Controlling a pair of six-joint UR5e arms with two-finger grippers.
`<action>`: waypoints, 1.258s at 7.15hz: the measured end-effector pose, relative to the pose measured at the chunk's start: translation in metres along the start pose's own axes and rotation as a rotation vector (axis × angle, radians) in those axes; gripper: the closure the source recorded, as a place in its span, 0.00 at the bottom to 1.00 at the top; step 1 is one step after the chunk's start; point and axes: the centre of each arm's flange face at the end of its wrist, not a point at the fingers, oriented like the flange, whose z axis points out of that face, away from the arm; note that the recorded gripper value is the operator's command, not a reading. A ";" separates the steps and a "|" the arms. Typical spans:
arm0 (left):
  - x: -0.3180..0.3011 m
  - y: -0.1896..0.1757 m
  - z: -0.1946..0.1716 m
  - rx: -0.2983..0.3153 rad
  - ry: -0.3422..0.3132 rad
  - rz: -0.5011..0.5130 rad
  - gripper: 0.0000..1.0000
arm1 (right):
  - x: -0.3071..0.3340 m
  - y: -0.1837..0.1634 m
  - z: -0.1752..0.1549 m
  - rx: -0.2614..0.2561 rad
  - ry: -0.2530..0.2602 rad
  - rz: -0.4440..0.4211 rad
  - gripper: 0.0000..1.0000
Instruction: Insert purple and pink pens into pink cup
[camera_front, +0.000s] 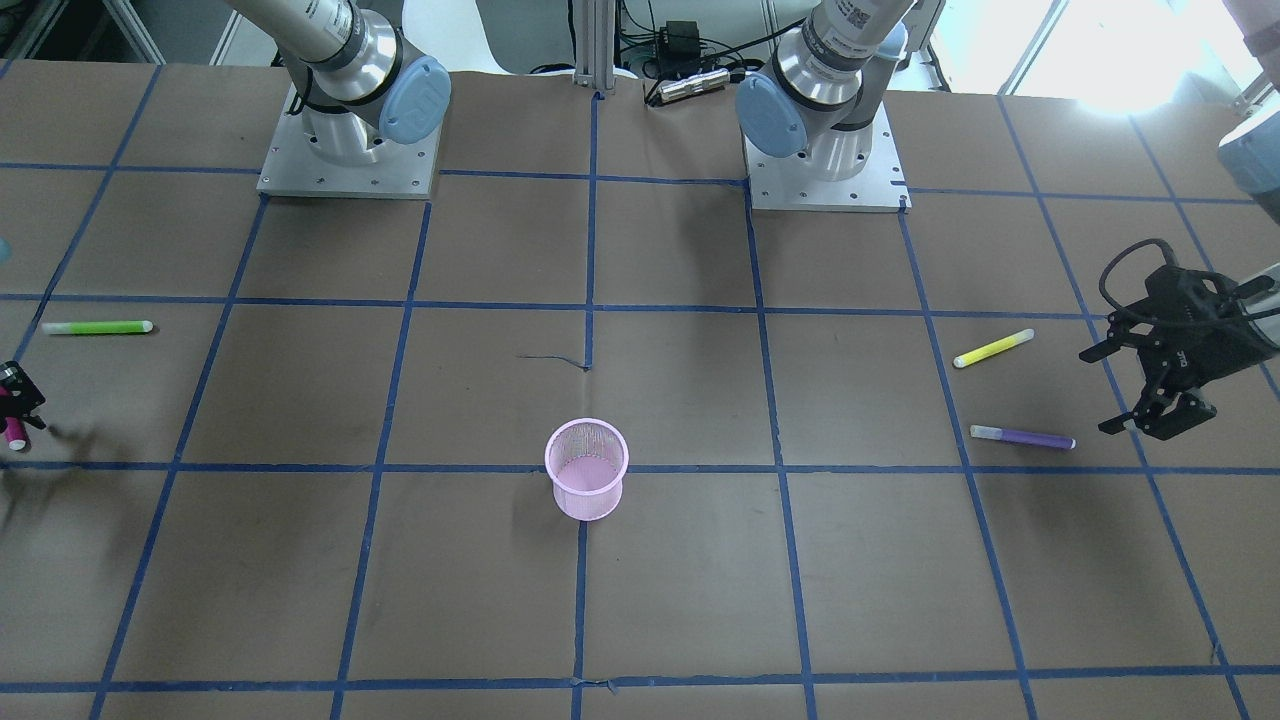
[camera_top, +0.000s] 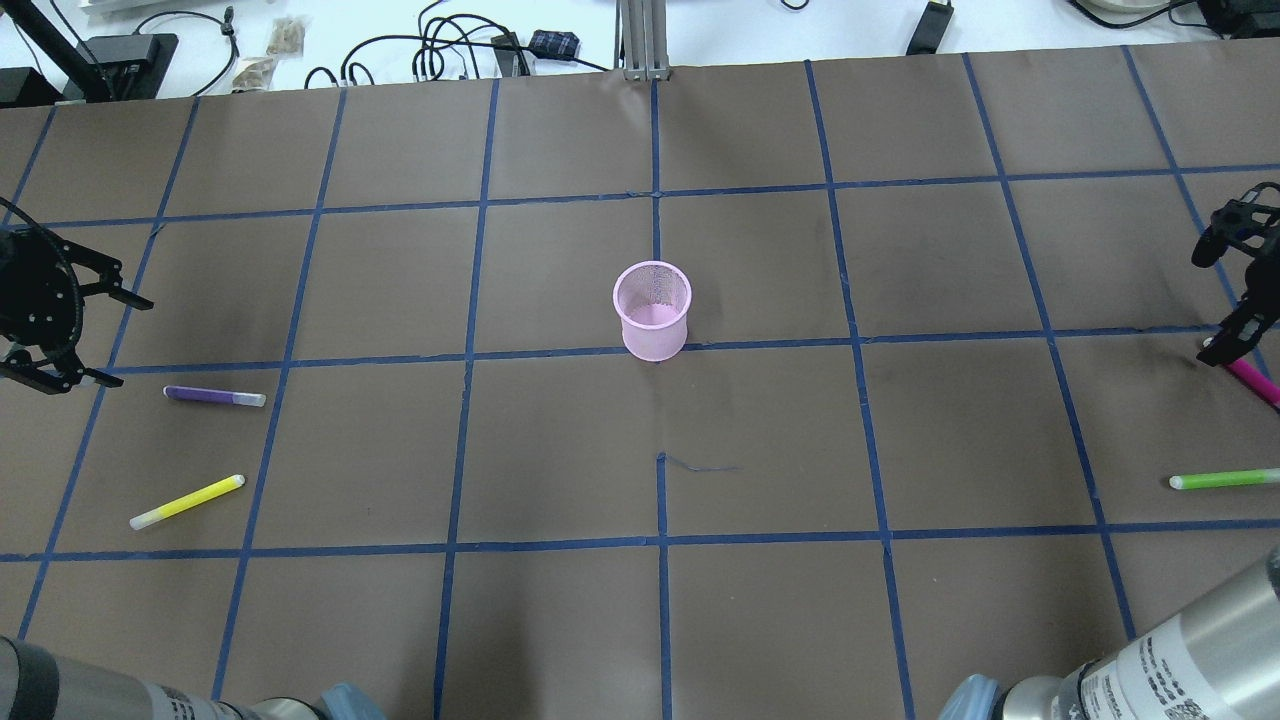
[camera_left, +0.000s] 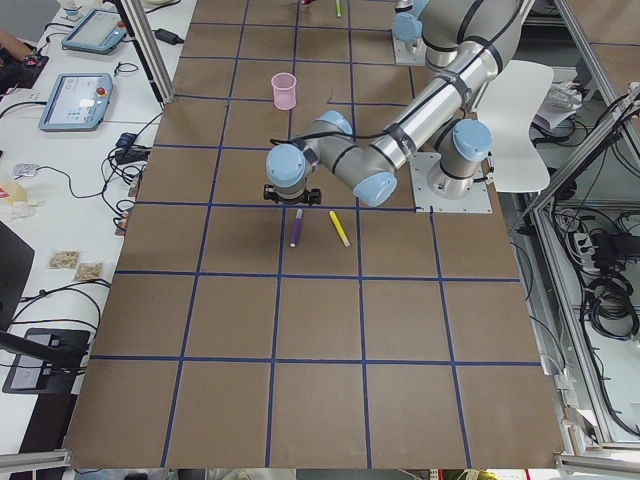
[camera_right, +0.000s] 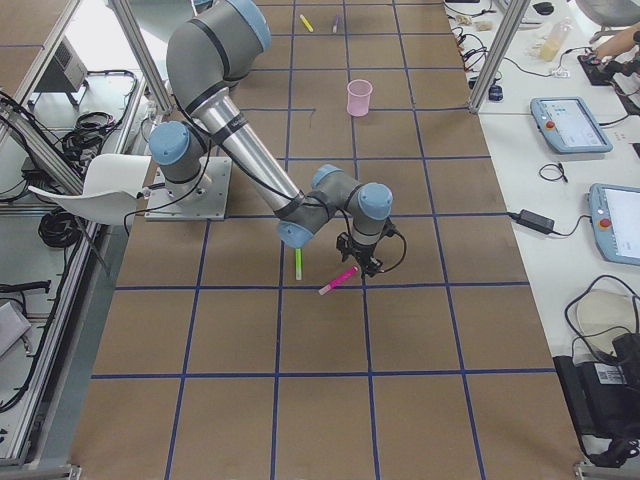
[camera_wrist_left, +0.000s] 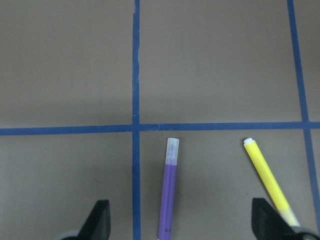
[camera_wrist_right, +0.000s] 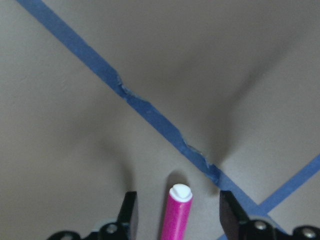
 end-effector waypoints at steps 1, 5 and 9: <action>-0.006 0.025 0.016 0.000 -0.011 0.057 0.00 | -0.001 0.000 0.002 -0.002 -0.004 0.004 0.58; -0.013 0.076 0.073 0.043 0.019 0.115 0.00 | -0.001 0.002 0.003 -0.018 -0.008 0.008 1.00; -0.008 0.077 0.083 0.062 0.034 0.097 0.10 | -0.017 -0.024 -0.063 0.037 0.065 0.024 1.00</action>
